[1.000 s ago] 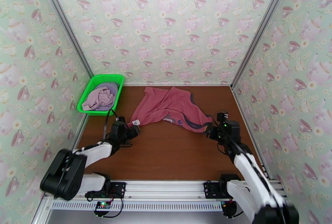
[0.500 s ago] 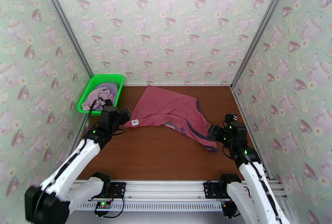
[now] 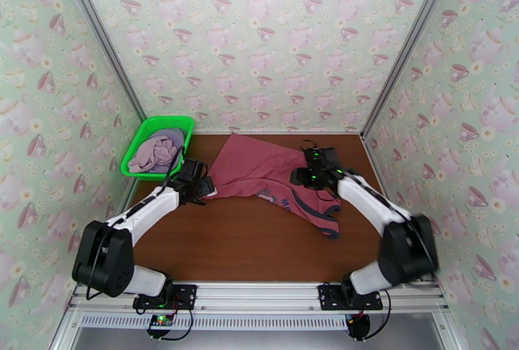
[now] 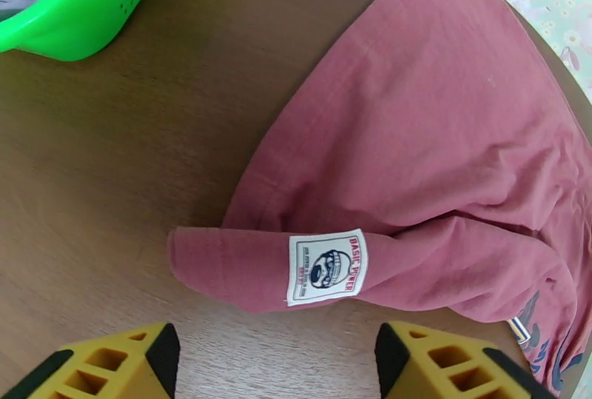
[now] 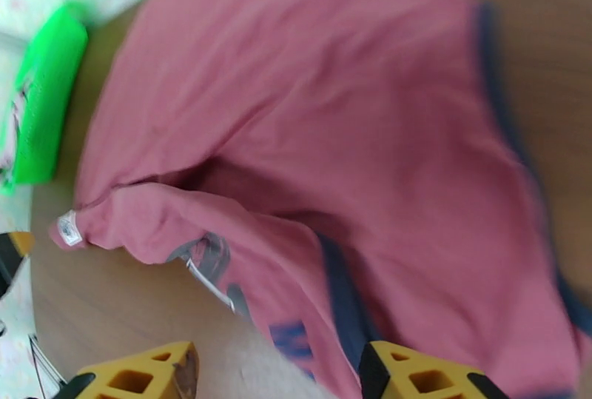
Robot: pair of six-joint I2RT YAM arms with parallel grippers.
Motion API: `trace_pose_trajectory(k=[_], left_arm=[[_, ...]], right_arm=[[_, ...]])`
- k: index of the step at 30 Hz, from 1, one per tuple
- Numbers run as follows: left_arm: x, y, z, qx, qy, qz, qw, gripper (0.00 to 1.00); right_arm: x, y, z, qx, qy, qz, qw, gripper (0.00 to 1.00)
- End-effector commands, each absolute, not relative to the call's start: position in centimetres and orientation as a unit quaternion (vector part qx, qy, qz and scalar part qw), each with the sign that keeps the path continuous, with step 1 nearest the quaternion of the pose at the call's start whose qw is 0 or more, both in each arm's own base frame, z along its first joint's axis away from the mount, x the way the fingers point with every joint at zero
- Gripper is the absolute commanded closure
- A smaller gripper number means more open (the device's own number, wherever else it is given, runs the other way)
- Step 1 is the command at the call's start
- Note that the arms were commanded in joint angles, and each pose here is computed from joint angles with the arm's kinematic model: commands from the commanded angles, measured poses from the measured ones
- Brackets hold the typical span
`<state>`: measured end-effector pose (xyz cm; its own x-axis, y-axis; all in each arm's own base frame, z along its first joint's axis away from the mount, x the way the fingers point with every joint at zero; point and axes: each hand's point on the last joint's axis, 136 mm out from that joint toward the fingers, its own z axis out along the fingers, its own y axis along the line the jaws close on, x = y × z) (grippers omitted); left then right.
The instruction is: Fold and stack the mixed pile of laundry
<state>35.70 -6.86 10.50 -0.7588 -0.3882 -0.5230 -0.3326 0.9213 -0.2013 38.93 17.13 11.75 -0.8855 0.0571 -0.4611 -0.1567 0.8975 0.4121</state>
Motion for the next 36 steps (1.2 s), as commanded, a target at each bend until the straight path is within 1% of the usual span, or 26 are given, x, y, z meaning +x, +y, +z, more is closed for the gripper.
trace_pose_trajectory(k=[1,4,6,10,13,15,18,21,23,26,27,29,31,33,34,35,36], left_arm=[[35.7,-6.2,13.0,-0.189,0.932,-0.052,0.304,0.21],[35.5,-5.6,13.9,-0.19,0.931,-0.052,0.308,0.21],[35.2,-5.4,14.1,-0.191,0.931,-0.052,0.308,0.21],[35.4,-5.2,15.6,-0.188,0.929,-0.052,0.315,0.21],[35.0,-5.0,16.5,-0.186,0.929,-0.048,0.315,0.22],[34.8,-4.9,17.2,-0.184,0.93,-0.046,0.316,0.22],[34.5,-4.5,18.6,-0.18,0.928,-0.041,0.323,0.23],[34.1,-4.0,19.4,-0.179,0.928,-0.033,0.325,0.23],[33.9,-3.7,19.7,-0.177,0.928,-0.026,0.326,0.23],[33.6,-3.2,19.8,-0.178,0.93,-0.015,0.322,0.23],[33.6,-3.1,19.9,-0.177,0.93,-0.012,0.321,0.23],[33.5,-2.9,20.2,-0.176,0.931,-0.006,0.32,0.23],[33.5,-2.8,20.4,-0.172,0.932,-0.002,0.319,0.23],[33.6,-2.9,20.7,-0.17,0.933,-0.001,0.317,0.23],[33.6,-3.0,20.8,-0.168,0.934,-0.002,0.314,0.23],[33.6,-3.0,20.8,-0.166,0.936,-0.002,0.311,0.23],[33.6,-3.1,20.8,-0.165,0.936,-0.003,0.31,0.23]], right_arm=[[41.3,19.3,9.7,-0.061,0.947,0.22,0.226,0.4],[42.4,20.5,7.3,-0.071,0.953,0.212,0.206,0.44],[42.6,21.0,6.3,-0.077,0.955,0.207,0.196,0.54],[41.4,21.4,5.7,-0.088,0.958,0.2,0.188,0.99],[39.2,21.4,6.9,-0.094,0.956,0.194,0.198,1.0],[36.7,21.5,9.1,-0.106,0.952,0.189,0.217,1.0],[32.3,22.1,10.5,-0.119,0.949,0.189,0.223,1.0],[26.8,23.0,9.3,-0.114,0.951,0.208,0.201,1.0],[22.6,24.2,7.4,-0.12,0.952,0.216,0.178,1.0],[17.9,25.3,4.6,-0.114,0.959,0.225,0.132,1.0],[16.5,25.6,3.9,-0.116,0.96,0.224,0.119,0.98],[14.3,25.9,3.2,-0.123,0.964,0.215,0.101,0.88],[13.8,25.3,3.7,-0.121,0.968,0.196,0.099,0.71],[14.6,23.7,5.5,-0.112,0.973,0.158,0.125,0.55],[15.5,22.7,7.0,-0.106,0.974,0.134,0.148,0.44],[16.5,21.6,8.4,-0.093,0.975,0.115,0.167,0.37],[17.5,20.6,9.5,-0.079,0.974,0.105,0.182,0.34]])
